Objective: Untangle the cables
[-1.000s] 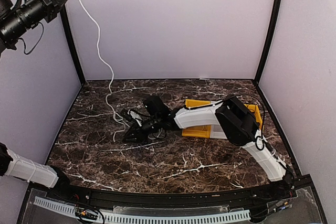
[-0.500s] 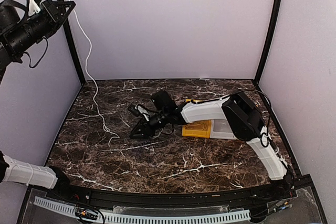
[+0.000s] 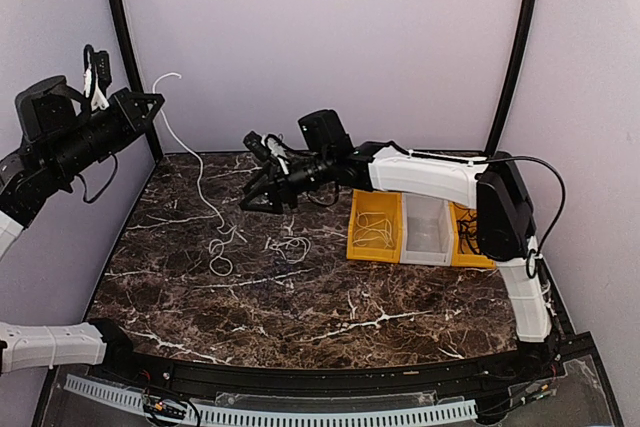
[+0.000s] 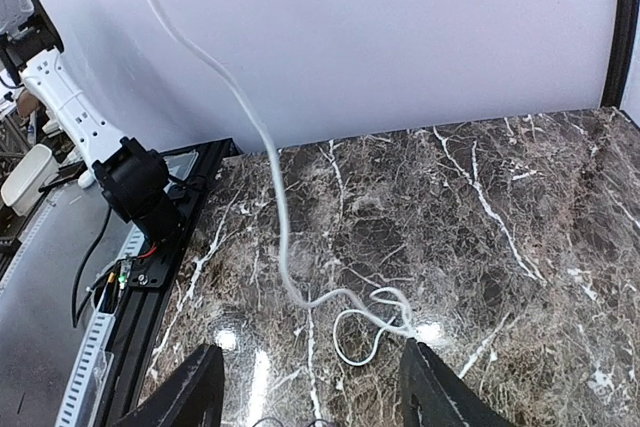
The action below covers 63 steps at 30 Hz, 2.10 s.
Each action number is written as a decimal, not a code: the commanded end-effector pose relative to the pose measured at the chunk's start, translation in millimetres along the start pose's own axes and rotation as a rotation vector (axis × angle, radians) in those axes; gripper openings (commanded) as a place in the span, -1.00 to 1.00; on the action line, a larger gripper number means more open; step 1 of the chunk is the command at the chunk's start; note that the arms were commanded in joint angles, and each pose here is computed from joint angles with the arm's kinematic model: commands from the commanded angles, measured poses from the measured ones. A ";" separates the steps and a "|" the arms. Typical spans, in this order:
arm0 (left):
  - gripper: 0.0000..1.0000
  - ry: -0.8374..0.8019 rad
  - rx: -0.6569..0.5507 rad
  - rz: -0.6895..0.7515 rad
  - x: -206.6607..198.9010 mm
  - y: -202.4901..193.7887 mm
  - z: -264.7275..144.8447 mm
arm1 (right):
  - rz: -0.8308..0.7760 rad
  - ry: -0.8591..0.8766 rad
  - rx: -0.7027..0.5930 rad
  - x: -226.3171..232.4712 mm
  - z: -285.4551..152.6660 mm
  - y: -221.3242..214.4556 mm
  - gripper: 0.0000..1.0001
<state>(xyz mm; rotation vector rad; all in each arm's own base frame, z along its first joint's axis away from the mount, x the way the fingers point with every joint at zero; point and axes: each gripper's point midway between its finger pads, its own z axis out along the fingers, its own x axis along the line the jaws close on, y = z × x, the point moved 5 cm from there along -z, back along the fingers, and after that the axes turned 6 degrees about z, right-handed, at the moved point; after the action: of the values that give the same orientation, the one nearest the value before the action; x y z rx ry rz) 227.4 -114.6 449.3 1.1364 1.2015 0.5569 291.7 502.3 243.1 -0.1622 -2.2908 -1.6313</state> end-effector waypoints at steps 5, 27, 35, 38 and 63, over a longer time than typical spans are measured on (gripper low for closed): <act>-1.00 -0.044 -0.054 -0.064 -2.8 4.8 -12.3 | 0.113 0.092 -0.028 -2.0 28.8 3.1 0.29; -1.00 -0.112 -0.030 -0.130 -10.4 0.1 -9.2 | 0.086 0.160 -0.113 2.9 83.4 7.0 0.24; -1.00 -0.104 -0.029 -0.128 -9.7 1.1 -11.5 | 0.098 0.150 -0.118 -1.8 82.7 4.8 -0.91; -1.00 -0.090 -0.027 -0.126 -6.1 -2.9 -11.4 | 0.096 0.133 -0.130 -5.8 72.9 9.0 -1.00; 0.03 0.237 0.113 -0.146 96.4 -152.0 -18.7 | -0.219 -0.129 -0.317 14.2 -174.3 168.1 -1.00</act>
<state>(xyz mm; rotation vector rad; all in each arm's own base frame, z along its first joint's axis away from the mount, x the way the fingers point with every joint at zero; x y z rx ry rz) 206.9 -82.0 273.1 1.1104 1.5334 0.5436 365.8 420.7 421.3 -0.1524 -2.1407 -2.0981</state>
